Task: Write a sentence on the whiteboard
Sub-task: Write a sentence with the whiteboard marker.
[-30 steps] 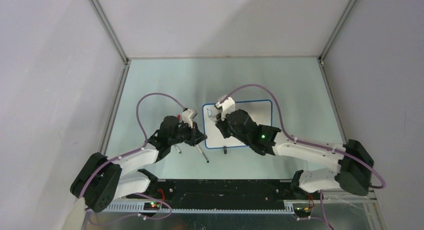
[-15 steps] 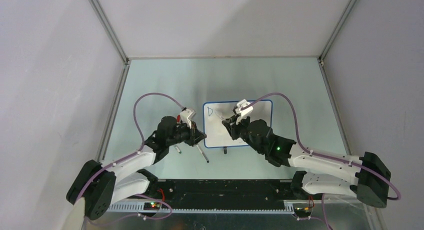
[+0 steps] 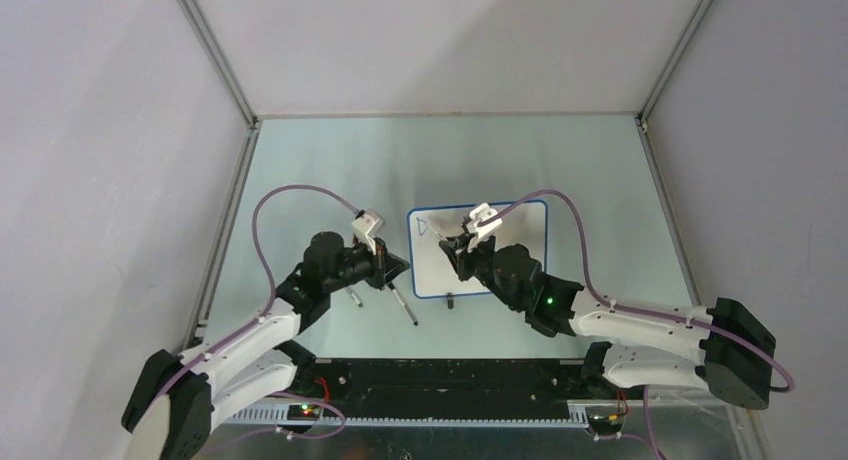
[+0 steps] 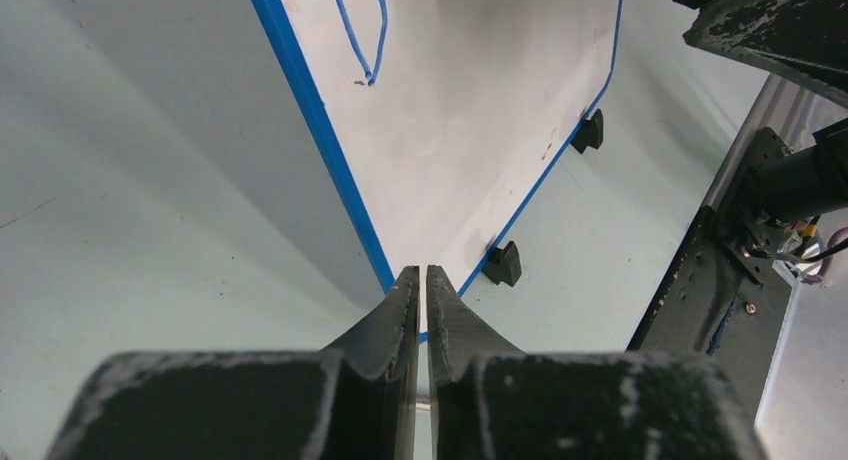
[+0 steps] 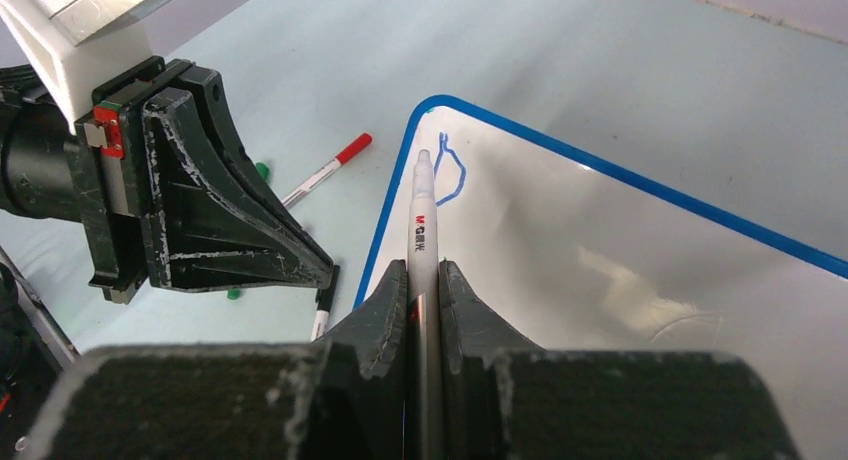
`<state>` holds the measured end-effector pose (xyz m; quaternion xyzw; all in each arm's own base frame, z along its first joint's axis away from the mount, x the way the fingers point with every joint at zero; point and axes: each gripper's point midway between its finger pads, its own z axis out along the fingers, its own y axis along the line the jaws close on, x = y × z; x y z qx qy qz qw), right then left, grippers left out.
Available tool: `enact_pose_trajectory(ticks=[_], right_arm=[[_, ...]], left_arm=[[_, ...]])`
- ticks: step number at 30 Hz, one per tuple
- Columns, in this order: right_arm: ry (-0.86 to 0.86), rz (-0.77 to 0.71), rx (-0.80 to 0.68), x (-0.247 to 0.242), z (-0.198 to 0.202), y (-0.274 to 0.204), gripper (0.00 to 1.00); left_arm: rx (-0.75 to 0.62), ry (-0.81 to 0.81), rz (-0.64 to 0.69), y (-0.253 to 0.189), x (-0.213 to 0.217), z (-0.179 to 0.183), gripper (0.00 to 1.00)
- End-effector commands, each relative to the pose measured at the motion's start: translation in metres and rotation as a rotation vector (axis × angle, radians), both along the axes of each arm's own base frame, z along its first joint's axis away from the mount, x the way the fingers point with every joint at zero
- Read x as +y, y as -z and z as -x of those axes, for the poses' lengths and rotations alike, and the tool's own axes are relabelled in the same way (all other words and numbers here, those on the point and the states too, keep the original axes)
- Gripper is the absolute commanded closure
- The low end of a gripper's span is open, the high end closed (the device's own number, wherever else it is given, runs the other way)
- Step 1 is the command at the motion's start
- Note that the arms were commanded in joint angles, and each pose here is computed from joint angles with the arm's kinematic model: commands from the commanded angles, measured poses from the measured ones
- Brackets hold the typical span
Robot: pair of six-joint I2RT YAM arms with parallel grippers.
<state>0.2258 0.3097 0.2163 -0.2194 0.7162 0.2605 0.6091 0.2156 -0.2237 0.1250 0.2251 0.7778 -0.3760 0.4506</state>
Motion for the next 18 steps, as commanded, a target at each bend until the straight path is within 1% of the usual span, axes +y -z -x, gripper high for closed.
enact_pose_trajectory(ticks=[1,3,7,9,14,16,18], right_arm=[[0.023,-0.022,-0.073,0.002,-0.007,-0.016,1.0],[0.021,-0.023,-0.09,0.001,-0.007,-0.022,1.0],[0.038,-0.044,-0.095,-0.004,-0.007,-0.049,1.0],[0.05,-0.085,-0.088,-0.007,-0.006,-0.069,1.0],[0.085,-0.249,-0.068,-0.012,-0.007,-0.123,1.0],[0.096,-0.273,-0.077,-0.013,-0.01,-0.134,1.0],[0.111,-0.289,-0.079,-0.015,-0.014,-0.14,1.0]], left_arm=[[-0.029,0.022,0.015,-0.014,-0.005,-0.001,0.88],[-0.037,0.021,0.041,-0.012,-0.006,0.0,0.85],[-0.018,0.036,0.057,-0.007,-0.01,0.001,0.84],[-0.012,0.036,0.06,-0.005,-0.011,0.0,0.84],[-0.013,0.034,0.051,-0.001,-0.011,-0.001,0.84],[-0.02,0.027,0.044,0.001,-0.009,-0.002,0.82],[-0.027,0.025,0.043,0.001,-0.009,-0.002,0.75]])
